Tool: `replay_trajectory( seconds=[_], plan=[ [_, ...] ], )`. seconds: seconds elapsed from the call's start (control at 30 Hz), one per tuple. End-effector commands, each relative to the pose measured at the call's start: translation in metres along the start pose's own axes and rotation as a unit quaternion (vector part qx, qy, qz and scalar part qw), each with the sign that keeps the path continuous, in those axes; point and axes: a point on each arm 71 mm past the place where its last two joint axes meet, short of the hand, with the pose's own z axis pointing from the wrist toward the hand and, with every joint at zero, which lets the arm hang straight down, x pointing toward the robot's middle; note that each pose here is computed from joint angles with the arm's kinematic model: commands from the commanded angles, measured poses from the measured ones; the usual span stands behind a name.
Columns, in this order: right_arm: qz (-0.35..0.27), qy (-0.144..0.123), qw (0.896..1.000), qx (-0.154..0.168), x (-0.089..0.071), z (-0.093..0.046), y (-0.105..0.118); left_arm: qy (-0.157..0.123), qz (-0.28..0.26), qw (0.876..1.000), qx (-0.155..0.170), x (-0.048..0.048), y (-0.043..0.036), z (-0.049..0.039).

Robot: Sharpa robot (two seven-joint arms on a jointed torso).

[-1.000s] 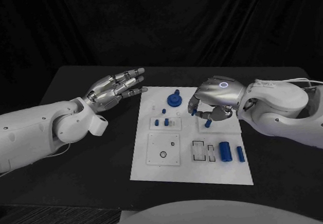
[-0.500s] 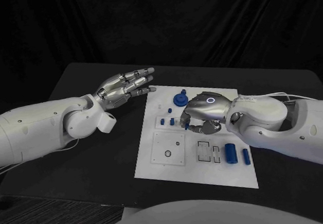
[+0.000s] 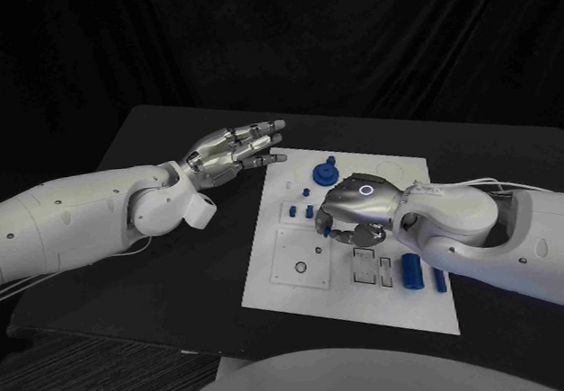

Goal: Assemble the parts on the task board

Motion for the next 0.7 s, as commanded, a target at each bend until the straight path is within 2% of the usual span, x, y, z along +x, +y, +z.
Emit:
replay_trajectory(
  seconds=[0.03,0.4,0.7],
  plan=[
    [-0.014,-0.003,1.0,0.008,0.001,-0.0005,0.0007,0.007,-0.009,1.0,0.002,0.002,0.0016,0.0003],
    [-0.009,-0.008,1.0,0.004,0.0033,-0.0014,0.0064,0.005,-0.013,1.0,-0.004,0.0022,0.009,-0.0013],
    [-0.019,-0.008,1.0,0.0,0.0059,-0.0007,0.0103,0.005,-0.014,1.0,-0.005,0.0029,0.0107,-0.0007]
  ],
)
